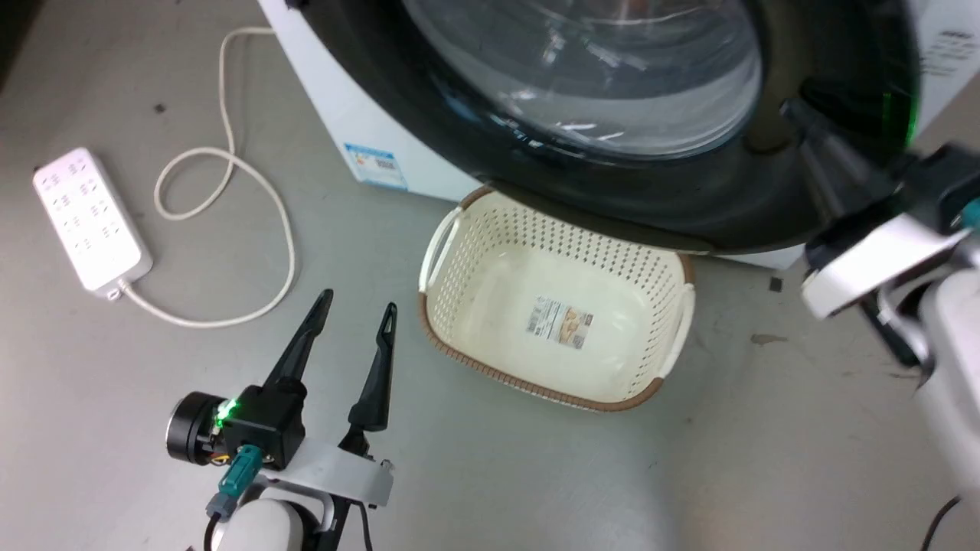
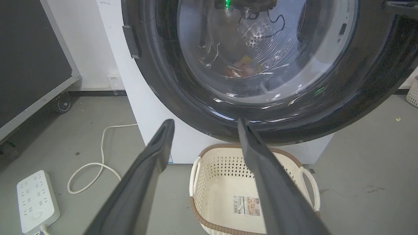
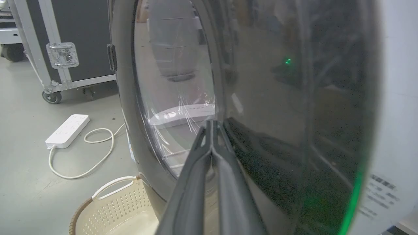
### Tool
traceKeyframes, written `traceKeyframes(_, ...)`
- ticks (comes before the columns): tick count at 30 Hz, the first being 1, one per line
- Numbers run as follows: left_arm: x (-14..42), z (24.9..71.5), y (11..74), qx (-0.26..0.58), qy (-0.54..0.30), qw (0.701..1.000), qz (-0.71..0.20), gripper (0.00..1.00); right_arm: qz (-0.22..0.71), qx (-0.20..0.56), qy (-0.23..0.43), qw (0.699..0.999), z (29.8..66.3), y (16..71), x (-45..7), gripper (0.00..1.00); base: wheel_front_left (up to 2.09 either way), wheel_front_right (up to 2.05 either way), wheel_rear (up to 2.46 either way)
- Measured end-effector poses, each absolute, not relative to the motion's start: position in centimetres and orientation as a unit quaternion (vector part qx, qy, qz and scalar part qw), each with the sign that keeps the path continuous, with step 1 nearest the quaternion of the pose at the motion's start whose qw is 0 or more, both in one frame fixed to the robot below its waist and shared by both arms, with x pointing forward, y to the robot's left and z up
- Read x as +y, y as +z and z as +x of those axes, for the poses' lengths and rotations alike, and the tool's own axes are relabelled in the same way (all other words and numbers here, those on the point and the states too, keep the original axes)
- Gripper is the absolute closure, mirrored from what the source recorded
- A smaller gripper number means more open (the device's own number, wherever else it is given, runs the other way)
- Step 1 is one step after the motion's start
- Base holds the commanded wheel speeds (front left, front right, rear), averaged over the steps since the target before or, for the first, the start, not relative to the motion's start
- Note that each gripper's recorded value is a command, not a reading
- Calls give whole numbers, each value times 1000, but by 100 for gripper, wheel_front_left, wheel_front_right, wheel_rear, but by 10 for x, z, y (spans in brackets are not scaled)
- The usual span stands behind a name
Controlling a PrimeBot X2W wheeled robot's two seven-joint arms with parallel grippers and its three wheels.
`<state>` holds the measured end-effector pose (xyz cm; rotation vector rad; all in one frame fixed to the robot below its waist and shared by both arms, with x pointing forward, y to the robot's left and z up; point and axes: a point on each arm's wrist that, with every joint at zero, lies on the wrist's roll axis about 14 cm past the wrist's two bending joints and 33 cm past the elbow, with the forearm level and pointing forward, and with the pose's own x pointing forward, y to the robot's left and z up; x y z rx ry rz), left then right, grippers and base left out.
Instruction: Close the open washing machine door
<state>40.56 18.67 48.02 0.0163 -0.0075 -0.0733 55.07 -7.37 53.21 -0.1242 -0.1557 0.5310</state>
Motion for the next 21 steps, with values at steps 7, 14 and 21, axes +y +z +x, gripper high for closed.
traceKeyframes(7,193,409,468,12,-28,999,10,0,-55,-56,246,966,589,524,-81,100,0,0,0)
traceKeyframes(14,196,414,462,20,-24,999,10,0,-54,-32,200,978,619,515,-110,100,0,0,0)
traceKeyframes(21,194,417,460,21,-25,999,8,0,-32,-14,177,984,630,507,-116,100,0,0,0)
